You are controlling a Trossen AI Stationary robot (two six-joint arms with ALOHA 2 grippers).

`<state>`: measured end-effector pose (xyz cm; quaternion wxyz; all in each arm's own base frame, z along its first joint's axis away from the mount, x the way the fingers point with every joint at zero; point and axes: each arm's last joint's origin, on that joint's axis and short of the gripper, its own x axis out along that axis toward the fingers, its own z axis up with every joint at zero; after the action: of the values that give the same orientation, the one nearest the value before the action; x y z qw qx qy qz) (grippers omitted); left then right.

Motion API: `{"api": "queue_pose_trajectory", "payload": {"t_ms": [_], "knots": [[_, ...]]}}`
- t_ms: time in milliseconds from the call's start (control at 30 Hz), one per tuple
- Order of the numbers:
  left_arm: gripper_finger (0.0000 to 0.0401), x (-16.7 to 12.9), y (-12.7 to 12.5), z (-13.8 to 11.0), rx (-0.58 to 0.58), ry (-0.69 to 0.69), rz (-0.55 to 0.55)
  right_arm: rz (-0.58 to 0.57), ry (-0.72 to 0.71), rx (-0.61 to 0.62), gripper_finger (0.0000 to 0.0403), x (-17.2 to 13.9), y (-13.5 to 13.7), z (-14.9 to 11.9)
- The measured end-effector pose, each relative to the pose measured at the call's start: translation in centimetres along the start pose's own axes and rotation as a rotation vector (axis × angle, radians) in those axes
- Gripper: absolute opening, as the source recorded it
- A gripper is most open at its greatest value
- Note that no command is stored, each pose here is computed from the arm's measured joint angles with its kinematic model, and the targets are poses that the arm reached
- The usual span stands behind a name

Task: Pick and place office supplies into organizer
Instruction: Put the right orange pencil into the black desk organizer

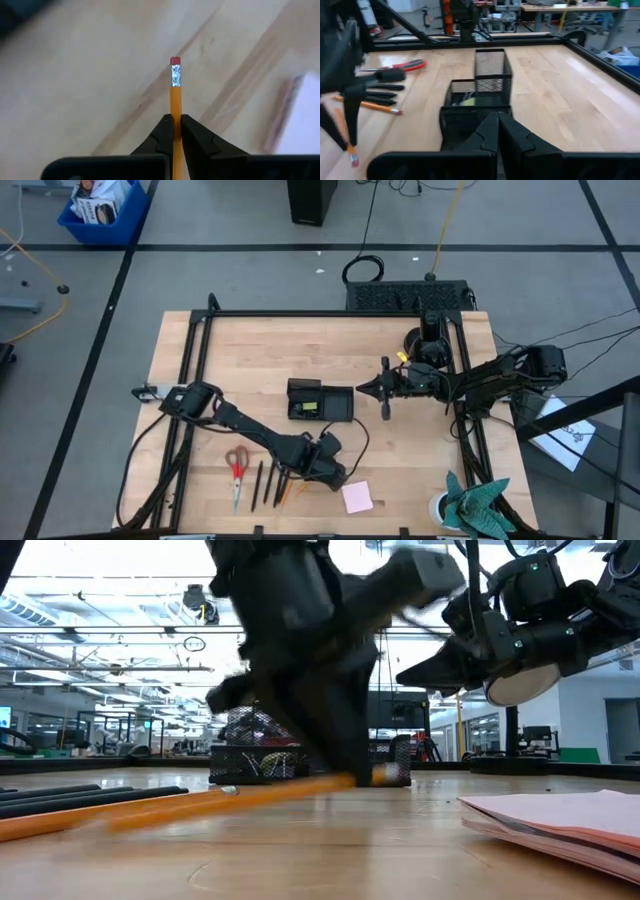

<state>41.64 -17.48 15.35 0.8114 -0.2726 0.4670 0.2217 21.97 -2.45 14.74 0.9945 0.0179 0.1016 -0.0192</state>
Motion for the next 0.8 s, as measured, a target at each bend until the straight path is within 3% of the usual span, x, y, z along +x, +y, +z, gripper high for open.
{"api": "queue_pose_trajectory", "payload": {"t_ms": [300, 567, 800], "knots": [[0.0025, -6.1, -0.7, 1.8, 0.12, -0.181, -0.06, 0.025, -0.016, -0.002, 0.0, 0.0, 0.1, 0.2], [0.0026, -14.7, -0.7, 3.1, 0.43, -0.462, -0.049, 0.025, -0.014, 0.0, 0.0, 0.0, 0.1, 0.2], [0.0026, -20.0, 0.0, 4.1, 0.658, -0.651, 0.018, 0.026, -0.016, 0.006, 0.0, 0.0, 0.1, 0.2]]}}
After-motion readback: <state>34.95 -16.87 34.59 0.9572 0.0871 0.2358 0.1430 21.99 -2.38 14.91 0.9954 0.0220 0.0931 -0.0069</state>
